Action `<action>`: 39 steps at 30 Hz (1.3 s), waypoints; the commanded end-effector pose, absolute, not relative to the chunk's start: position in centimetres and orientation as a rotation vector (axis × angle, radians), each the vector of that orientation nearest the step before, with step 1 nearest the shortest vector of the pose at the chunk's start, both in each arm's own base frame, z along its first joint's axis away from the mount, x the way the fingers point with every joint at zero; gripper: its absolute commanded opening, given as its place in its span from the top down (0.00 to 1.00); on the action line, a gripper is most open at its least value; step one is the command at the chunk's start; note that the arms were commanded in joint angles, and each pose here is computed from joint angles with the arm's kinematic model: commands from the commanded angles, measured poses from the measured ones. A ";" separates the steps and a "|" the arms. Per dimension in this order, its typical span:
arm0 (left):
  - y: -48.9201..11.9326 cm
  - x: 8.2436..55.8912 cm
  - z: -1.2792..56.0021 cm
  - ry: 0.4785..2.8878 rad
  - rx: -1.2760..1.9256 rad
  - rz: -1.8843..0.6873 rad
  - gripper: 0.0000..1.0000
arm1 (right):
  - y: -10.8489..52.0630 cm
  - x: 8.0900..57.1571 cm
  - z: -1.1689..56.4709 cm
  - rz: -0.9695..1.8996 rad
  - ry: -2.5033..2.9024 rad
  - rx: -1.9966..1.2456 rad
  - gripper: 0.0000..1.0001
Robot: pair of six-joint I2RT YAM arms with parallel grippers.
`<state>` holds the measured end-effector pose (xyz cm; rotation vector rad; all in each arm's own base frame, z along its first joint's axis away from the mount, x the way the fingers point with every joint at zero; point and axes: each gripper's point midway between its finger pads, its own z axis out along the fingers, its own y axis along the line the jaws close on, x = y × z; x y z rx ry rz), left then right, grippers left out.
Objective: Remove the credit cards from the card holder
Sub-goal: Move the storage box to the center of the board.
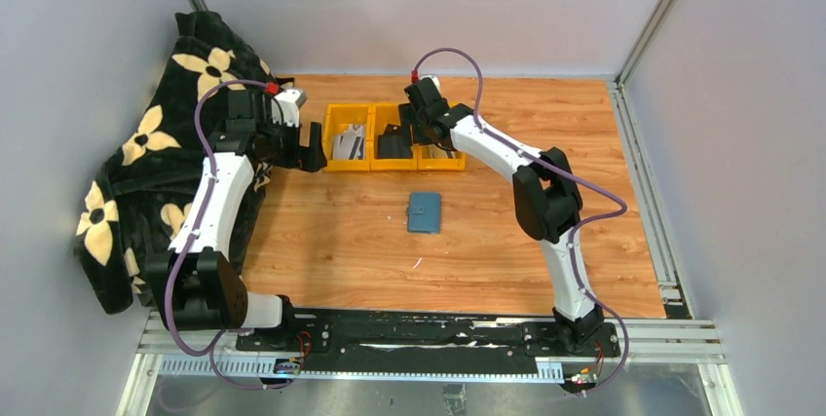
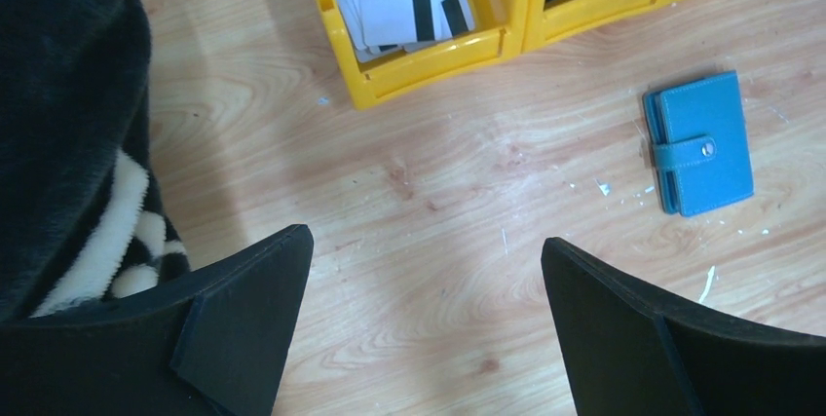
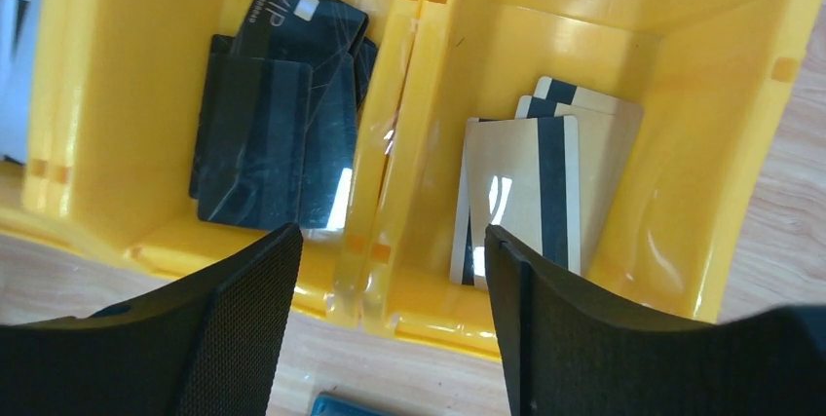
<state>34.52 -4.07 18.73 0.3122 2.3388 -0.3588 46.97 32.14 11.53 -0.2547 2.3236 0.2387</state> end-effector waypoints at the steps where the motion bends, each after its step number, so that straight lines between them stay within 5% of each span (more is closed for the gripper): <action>1: -5.0 33.5 17.9 2.368 0.357 -0.422 0.00 | 31.8 47.5 10.5 0.143 2.326 -0.236 0.30; 22: -5.5 33.3 19.3 2.336 0.393 -0.451 0.00 | 26.9 42.6 8.3 -0.019 2.356 0.010 0.84; 39: -6.0 30.8 20.4 2.317 0.423 -0.474 0.00 | 22.8 34.8 9.5 0.035 2.433 -0.033 0.92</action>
